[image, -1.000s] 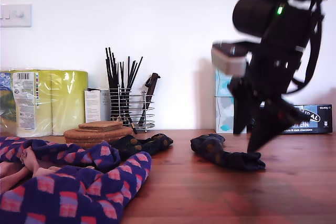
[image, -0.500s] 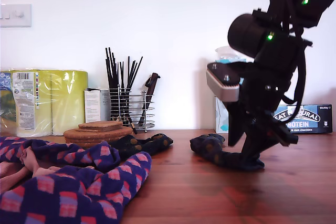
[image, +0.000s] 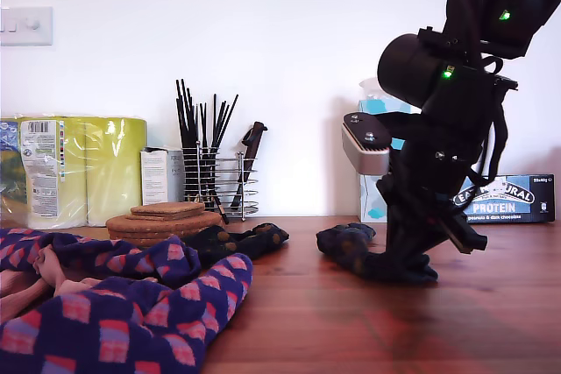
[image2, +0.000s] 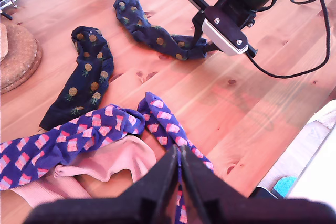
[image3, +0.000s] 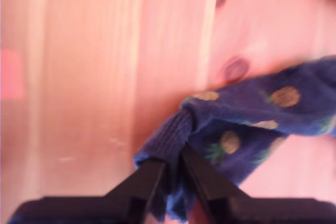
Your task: Pair up the socks based on colour and pattern, by placing each sock on top of its pair
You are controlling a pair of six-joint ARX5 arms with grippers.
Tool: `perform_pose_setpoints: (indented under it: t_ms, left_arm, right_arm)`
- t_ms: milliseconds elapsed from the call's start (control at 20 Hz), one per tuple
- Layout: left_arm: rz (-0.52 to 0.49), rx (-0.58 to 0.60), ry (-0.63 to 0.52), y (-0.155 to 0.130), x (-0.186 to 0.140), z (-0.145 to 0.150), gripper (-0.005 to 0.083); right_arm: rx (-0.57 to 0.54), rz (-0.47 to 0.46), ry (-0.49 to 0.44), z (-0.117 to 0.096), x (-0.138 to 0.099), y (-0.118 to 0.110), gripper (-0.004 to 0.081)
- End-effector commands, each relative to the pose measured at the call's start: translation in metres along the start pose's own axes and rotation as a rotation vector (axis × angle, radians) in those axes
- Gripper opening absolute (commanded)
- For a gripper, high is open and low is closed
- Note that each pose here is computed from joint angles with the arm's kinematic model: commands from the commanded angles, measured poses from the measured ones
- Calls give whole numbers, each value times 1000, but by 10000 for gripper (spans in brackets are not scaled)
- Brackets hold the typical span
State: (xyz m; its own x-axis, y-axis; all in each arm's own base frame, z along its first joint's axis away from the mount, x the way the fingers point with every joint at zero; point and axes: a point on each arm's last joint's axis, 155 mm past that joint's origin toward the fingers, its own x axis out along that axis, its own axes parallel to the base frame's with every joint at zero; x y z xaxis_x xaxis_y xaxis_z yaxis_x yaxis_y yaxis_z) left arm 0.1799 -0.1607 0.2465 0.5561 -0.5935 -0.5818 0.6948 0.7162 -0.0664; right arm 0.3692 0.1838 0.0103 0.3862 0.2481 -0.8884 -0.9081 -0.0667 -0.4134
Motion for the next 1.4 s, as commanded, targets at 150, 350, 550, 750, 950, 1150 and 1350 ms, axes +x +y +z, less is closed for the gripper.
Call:
perform_pose_setpoints:
  t_ms: [150, 350, 550, 750, 950, 1150, 1350]
  left_arm:
    - [16, 4, 2, 3, 1, -3, -22]
    - [16, 29, 7, 4, 2, -3, -22]
    - [15, 28, 20, 4, 5, -4, -22]
    - [15, 46, 20, 4, 5, -4, -22]
    - [15, 52, 20, 4, 5, -4, -22]
    - [15, 52, 19, 4, 5, -4, -22]
    - [16, 55, 5, 6, 10, 2, -22]
  right_arm:
    - [173, 240, 93, 1, -9, 69, -12]
    - [334, 375, 108, 25, -42, 110, -12]
    - [401, 534, 188, 32, -79, 156, -12]
    - [417, 639, 202, 45, -98, 184, -12]
    - [433, 628, 205, 52, -97, 186, 223]
    - [436, 648, 229, 49, -102, 192, 341]
    - [441, 626, 209, 54, -120, 182, 351]
